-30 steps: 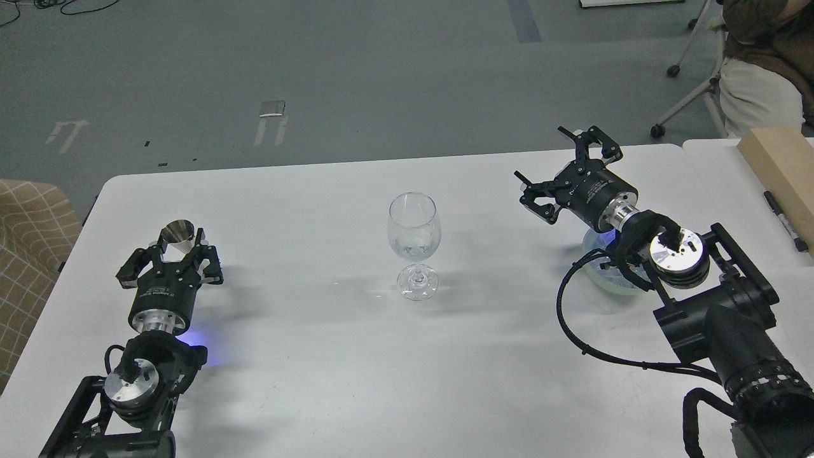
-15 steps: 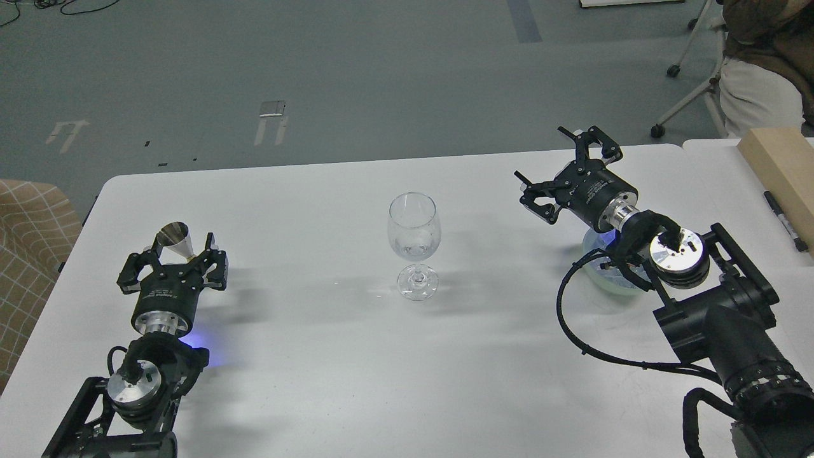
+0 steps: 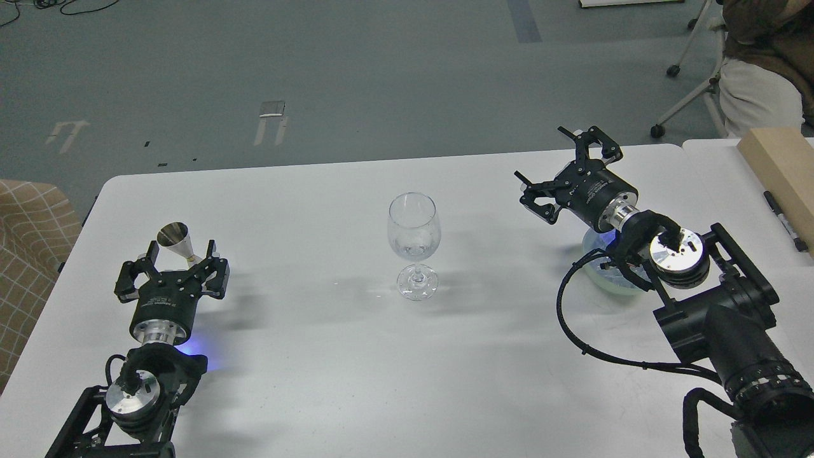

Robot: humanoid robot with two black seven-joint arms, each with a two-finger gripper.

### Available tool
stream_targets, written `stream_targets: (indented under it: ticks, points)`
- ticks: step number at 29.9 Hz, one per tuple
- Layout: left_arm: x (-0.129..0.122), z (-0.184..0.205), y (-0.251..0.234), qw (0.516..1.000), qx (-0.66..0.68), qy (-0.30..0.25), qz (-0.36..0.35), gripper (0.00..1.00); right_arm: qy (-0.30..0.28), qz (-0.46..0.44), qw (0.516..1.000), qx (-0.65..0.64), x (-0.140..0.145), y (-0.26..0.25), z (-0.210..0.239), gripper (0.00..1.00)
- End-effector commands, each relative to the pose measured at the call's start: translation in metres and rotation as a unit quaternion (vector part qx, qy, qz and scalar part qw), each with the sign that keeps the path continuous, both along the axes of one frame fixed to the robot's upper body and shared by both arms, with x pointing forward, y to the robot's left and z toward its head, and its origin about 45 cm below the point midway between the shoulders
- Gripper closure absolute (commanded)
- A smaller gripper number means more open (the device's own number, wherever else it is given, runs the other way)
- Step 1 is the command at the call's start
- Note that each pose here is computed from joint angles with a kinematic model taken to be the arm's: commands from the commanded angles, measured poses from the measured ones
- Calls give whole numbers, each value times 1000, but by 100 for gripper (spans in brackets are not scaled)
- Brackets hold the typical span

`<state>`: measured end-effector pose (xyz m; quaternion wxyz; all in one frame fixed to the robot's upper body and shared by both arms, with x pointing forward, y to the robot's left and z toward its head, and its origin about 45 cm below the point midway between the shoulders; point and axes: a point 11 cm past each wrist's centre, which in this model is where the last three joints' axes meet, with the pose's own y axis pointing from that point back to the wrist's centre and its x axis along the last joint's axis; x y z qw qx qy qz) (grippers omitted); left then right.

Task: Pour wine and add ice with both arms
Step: 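Open the left gripper and withdraw it from the standing metal cup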

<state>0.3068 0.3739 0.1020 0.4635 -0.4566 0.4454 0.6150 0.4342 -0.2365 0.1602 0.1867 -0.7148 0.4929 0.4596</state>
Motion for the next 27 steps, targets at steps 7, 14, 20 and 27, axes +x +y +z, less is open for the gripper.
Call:
stream_targets:
  ticks: [7,14,20,27]
  points:
    - [-17,-6,5,1000,2,-7,7,7,-1,0,1000,1,0,0,1,0]
    - [-32,-7,8,1000,6,-12,9,7,0,0,1000,1,0,0,0,0]
    - [-36,6,14,999,12,-30,13,7,0,0,1000,1,-1,0,0,0]
    - [-41,36,31,997,44,-60,9,7,-3,1,1000,1,0,1,2,0]
